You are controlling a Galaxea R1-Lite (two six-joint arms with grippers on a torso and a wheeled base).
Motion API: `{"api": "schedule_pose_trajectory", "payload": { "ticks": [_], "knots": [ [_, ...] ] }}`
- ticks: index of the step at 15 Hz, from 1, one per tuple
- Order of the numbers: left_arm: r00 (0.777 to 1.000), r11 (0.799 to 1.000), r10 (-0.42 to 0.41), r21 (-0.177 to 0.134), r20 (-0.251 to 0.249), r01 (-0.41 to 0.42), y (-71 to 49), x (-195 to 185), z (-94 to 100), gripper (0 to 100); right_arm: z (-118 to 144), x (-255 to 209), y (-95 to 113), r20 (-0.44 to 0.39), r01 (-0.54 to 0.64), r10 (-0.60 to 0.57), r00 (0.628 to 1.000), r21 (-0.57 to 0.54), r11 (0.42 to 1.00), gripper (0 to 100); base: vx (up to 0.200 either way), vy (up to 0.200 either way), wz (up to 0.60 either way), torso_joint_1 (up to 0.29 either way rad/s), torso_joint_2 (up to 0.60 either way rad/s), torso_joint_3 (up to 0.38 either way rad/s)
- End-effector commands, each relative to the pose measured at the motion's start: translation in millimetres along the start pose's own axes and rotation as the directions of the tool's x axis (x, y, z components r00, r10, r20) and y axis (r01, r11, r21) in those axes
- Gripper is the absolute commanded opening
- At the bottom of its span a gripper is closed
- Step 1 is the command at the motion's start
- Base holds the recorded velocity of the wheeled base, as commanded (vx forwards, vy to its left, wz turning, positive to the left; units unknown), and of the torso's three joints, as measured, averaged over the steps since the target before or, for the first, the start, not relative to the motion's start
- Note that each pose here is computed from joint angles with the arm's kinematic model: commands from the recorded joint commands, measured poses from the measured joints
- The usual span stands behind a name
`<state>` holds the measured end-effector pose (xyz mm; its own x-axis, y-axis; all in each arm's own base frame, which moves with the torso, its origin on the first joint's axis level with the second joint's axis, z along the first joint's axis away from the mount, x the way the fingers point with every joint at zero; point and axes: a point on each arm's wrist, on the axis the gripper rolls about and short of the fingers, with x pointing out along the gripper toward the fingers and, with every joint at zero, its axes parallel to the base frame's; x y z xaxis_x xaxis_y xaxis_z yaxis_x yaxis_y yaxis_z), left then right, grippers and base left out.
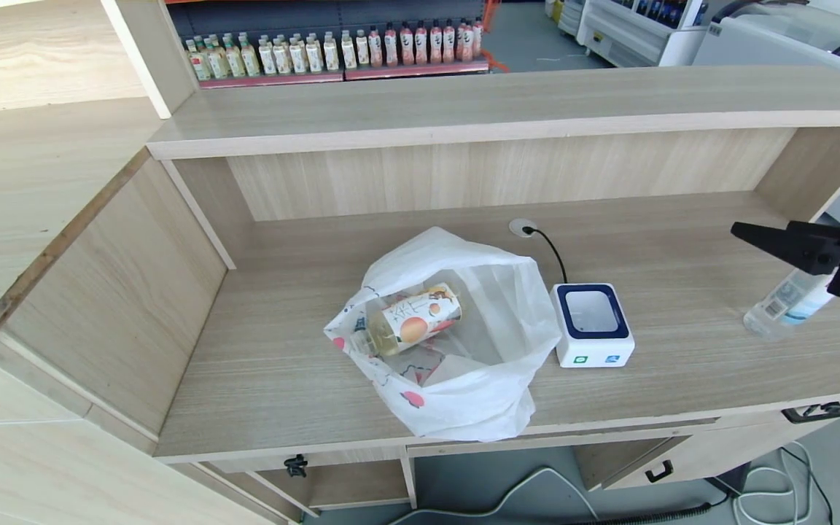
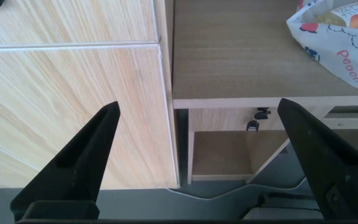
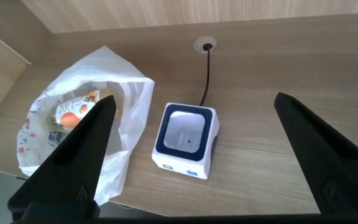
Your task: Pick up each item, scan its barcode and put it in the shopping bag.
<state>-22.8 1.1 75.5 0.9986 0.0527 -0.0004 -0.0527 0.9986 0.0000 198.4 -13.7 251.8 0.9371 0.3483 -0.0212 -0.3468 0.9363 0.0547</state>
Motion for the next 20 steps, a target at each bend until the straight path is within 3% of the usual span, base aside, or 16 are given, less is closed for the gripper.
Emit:
{"api": "schedule_pose_trajectory", "payload": {
  "ticks": [1, 3, 13, 18, 20],
  "knots": [
    [1.0, 1.0, 0.001, 0.0, 0.0, -0.001, 0.0, 0, 0.0, 100, -16, -11, -22, -0.083, 0.118, -0.125, 0.989, -0.084, 0.989, 100, 0.0, -0.2, 0.0, -0.012, 0.0, 0.007],
    [1.0, 1.0, 0.001, 0.002, 0.0, -0.001, 0.0, 0, 0.0, 100, -31, -21, -31, -0.131, 0.169, -0.187, 0.973, -0.14, 0.976, 100, 0.0, -0.2, 0.0, 0.005, 0.0, 0.005],
    [1.0, 1.0, 0.001, 0.003, 0.0, -0.001, 0.0, 0, 0.0, 100, -53, -26, -29, -0.203, 0.183, -0.216, 0.955, -0.168, 0.969, 100, 0.0, -0.2, 0.0, 0.003, 0.0, 0.002],
    [1.0, 1.0, 0.001, 0.003, 0.0, -0.001, 0.0, 0, 0.0, 100, -62, -26, -27, -0.226, 0.094, -0.118, 0.967, -0.114, 0.989, 100, 0.0, -0.2, 0.0, 0.003, 0.0, 0.002],
    [1.0, 1.0, 0.002, -0.002, 0.002, -0.002, 0.0, 0, 0.1, 100, -65, -23, -28, -0.235, 0.067, -0.089, 0.968, -0.099, 0.993, 100, 0.0, 0.0, 0.0, 0.0, 0.0, 0.0]
  ]
}}
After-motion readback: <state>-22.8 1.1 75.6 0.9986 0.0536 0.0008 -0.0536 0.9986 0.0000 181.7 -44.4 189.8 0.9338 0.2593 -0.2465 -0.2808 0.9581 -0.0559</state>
